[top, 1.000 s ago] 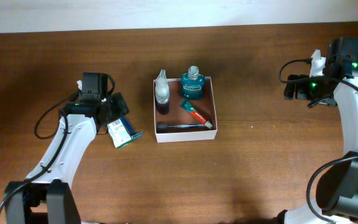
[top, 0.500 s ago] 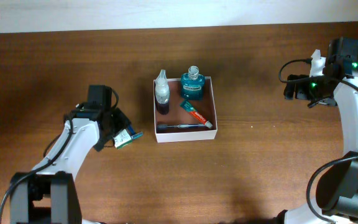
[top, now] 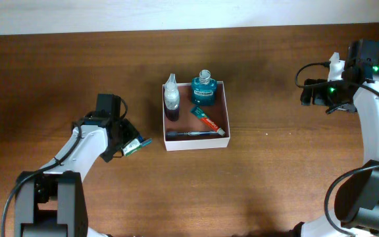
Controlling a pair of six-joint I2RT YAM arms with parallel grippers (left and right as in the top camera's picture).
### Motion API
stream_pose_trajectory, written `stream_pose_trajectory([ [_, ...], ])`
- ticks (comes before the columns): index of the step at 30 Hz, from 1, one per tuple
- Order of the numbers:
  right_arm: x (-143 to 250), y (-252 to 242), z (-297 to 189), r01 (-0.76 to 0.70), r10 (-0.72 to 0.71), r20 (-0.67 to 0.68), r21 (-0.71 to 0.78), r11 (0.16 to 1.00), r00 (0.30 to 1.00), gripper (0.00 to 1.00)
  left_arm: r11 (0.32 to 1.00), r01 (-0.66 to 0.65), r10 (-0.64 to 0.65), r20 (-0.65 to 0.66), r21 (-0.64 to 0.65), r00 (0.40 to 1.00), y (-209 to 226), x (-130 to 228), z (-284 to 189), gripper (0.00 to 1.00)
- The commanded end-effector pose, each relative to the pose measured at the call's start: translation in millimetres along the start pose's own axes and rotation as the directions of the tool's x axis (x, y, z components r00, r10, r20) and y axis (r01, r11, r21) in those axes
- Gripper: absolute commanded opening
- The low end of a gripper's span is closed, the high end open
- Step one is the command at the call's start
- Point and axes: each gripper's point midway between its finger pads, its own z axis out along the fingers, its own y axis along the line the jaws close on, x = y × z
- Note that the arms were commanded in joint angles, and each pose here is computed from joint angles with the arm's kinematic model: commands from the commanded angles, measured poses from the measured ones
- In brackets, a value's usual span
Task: Pack container
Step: 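Lower the left gripper and grasp the green Dettol soap bar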
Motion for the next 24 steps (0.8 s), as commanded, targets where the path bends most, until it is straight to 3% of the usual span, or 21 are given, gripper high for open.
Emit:
stream_pose_trajectory([
  [1,-8,1,-16,-0.012,0.012,0.048,-0.005,1.000,0.999,0.99,0.997,-0.080,0.080,-0.008,0.005,0.997,-1,2,6,0.83],
  [24,-8,1,-16,-0.012,0.012,0.048,-0.005,1.000,0.999,0.99,0.949,-0.290,0.295,-0.019,0.121,0.955,-20,3,0,0.81],
])
